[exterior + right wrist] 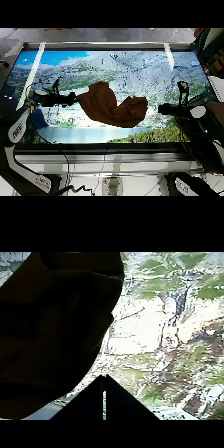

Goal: Fold the clothes and pants, and hang the long-sleeved shirts on hangers.

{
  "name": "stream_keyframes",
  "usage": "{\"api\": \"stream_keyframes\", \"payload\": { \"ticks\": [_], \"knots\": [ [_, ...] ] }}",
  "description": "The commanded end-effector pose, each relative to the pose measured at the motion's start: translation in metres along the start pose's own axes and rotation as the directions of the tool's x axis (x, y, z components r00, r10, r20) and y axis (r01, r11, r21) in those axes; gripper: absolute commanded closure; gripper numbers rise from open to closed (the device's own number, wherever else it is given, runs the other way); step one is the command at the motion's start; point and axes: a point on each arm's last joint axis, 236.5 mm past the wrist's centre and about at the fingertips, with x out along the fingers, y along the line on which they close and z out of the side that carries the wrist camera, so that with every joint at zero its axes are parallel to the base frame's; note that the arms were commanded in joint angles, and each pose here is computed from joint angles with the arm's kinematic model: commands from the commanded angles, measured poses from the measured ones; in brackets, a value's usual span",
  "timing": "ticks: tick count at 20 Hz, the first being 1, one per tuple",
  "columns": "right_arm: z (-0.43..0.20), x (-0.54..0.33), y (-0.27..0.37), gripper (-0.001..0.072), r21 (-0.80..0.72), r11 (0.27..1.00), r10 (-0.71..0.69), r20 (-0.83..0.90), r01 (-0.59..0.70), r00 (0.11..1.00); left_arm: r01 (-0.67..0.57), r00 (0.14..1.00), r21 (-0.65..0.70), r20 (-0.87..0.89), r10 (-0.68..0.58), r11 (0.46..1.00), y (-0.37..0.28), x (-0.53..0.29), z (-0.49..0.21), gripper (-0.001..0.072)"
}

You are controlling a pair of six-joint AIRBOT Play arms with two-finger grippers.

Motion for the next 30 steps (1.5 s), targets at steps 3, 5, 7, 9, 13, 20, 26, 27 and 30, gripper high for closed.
{"api": "stream_keyframes", "payload": {
  "ticks": [3, 5, 7, 9, 13, 20, 26, 27, 30],
  "knots": [
    [-0.042, 0.031, -0.015, 0.0702, 0.089, 0.995, 0.06, -0.167, -0.045, 0.984, -0.224, 0.972, 0.292, 0.139, 0.19, 0.93, -0.025, -0.082, 0.033, 0.0701],
    [-0.051, 0.044, 0.007, 0.0664, 0.185, 0.971, 0.189, -0.191, -0.154, 0.963, -0.272, 0.957, 0.351, 0.196, 0.214, 0.896, -0.043, -0.113, 0.04, 0.07],
    [-0.052, 0.06, 0.026, 0.0311, 0.323, 0.922, 0.283, -0.179, -0.215, 0.942, -0.284, 0.95, 0.377, 0.233, 0.207, 0.881, -0.059, -0.132, 0.043, 0.0699],
    [-0.055, 0.078, 0.036, 0.031, 0.41, 0.882, 0.324, -0.167, -0.234, 0.931, -0.281, 0.951, 0.385, 0.236, 0.201, 0.879, -0.064, -0.135, 0.041, 0.0699],
    [-0.033, 0.107, 0.037, 0.0309, 0.52, 0.821, 0.321, -0.081, -0.235, 0.944, -0.268, 0.958, 0.388, 0.204, 0.201, 0.882, -0.064, -0.133, 0.034, 0.0699],
    [0.039, 0.14, 0.048, 0.031, 0.375, 0.886, 0.313, -0.048, -0.273, 0.948, -0.267, 0.958, 0.388, 0.203, 0.201, 0.882, -0.064, -0.133, 0.033, 0.0698],
    [0.024, 0.177, 0.08, 0.033, 0.266, 0.91, 0.376, -0.203, -0.318, 0.904, -0.268, 0.958, 0.387, 0.202, 0.202, 0.882, -0.063, -0.132, 0.033, 0.0698],
    [0.024, 0.18, 0.085, 0.0333, 0.258, 0.911, 0.378, -0.204, -0.323, 0.903, -0.268, 0.958, 0.388, 0.202, 0.202, 0.882, -0.063, -0.132, 0.033, 0.0698],
    [0.027, 0.185, 0.091, 0.0549, 0.229, 0.919, 0.365, -0.195, -0.319, 0.91, -0.268, 0.958, 0.388, 0.202, 0.202, 0.882, -0.063, -0.132, 0.033, 0.0699]
  ]
}}
